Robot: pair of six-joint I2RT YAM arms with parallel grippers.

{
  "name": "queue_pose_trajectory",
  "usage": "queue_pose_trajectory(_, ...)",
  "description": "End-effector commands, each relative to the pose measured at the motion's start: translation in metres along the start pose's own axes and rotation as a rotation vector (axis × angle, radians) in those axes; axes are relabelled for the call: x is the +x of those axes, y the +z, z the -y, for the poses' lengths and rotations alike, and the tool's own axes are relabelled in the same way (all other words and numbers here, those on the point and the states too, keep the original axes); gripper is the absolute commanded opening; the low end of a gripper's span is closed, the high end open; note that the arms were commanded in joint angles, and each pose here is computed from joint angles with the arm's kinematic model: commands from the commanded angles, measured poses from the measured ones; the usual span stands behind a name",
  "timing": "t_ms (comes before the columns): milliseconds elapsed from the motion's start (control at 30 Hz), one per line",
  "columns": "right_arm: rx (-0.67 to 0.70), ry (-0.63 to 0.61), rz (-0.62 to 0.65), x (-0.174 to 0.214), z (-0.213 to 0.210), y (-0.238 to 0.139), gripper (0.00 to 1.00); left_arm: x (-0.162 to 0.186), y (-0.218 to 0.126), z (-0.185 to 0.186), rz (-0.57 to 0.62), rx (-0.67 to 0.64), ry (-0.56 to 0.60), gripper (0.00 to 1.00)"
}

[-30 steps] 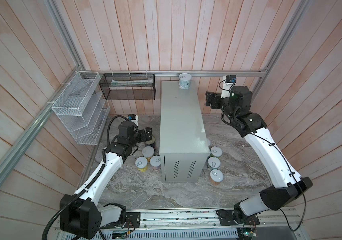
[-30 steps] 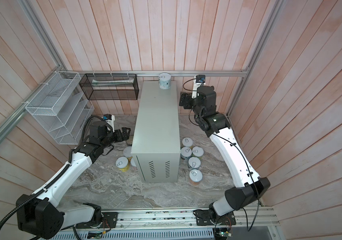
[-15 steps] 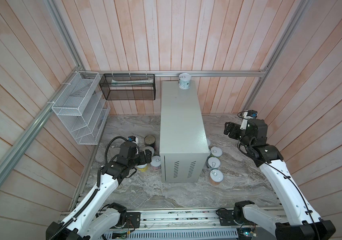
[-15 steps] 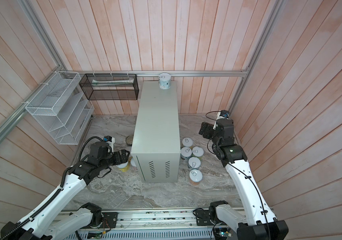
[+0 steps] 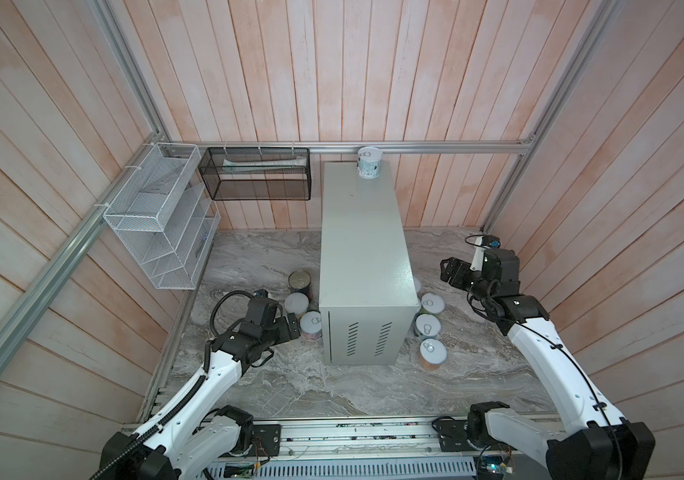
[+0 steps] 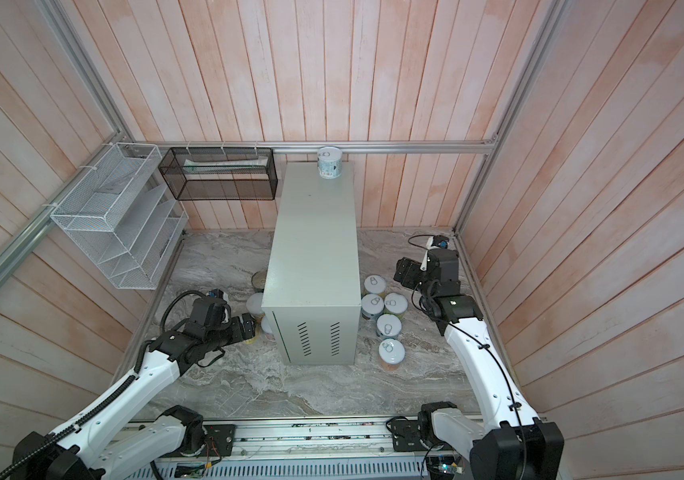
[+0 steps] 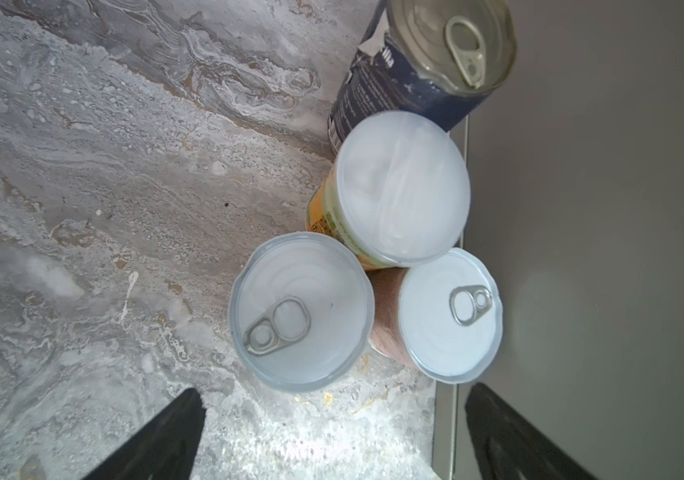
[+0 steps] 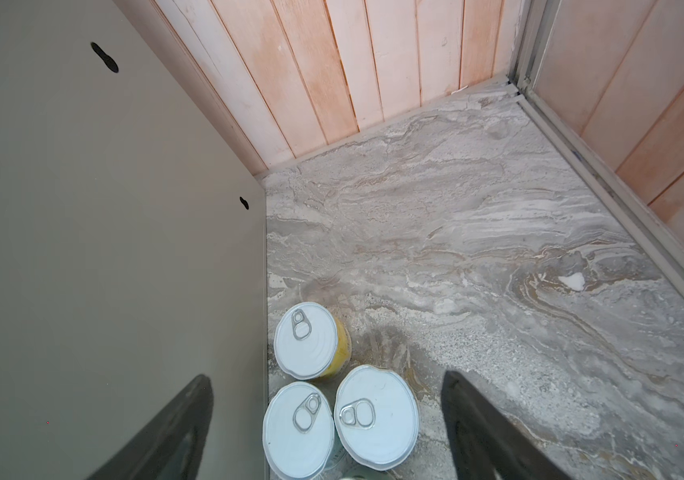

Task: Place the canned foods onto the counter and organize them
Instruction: 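Lower the left gripper over the yellow-labelled white-lidded can in the cluster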

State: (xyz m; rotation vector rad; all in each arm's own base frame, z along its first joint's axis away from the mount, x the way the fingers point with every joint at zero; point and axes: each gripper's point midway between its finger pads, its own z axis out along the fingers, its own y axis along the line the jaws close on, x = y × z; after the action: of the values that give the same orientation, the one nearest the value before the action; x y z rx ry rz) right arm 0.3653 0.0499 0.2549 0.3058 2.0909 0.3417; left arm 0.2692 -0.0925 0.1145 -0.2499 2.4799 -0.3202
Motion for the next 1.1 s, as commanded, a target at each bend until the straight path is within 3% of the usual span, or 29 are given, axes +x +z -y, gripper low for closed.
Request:
queue_pose_trajectory(0,-0.041,0.021,0.003,0.002,-0.005,0.007,0.85,-0.003,0.011,-0.003,0.011,-0.016,-0.005,1.0)
queue_pose_trajectory(500,-0.051,0.052,-0.014,0.015,0.003,0.018,0.83,0.004,0.034,-0.018,-0.05,-0.106,-0.019,1.0)
queue_pose_trajectory(1067,-0.058,0.06,-0.016,0.021,0.005,0.02,0.82,0.01,0.058,-0.024,-0.092,-0.123,-0.051,0.92)
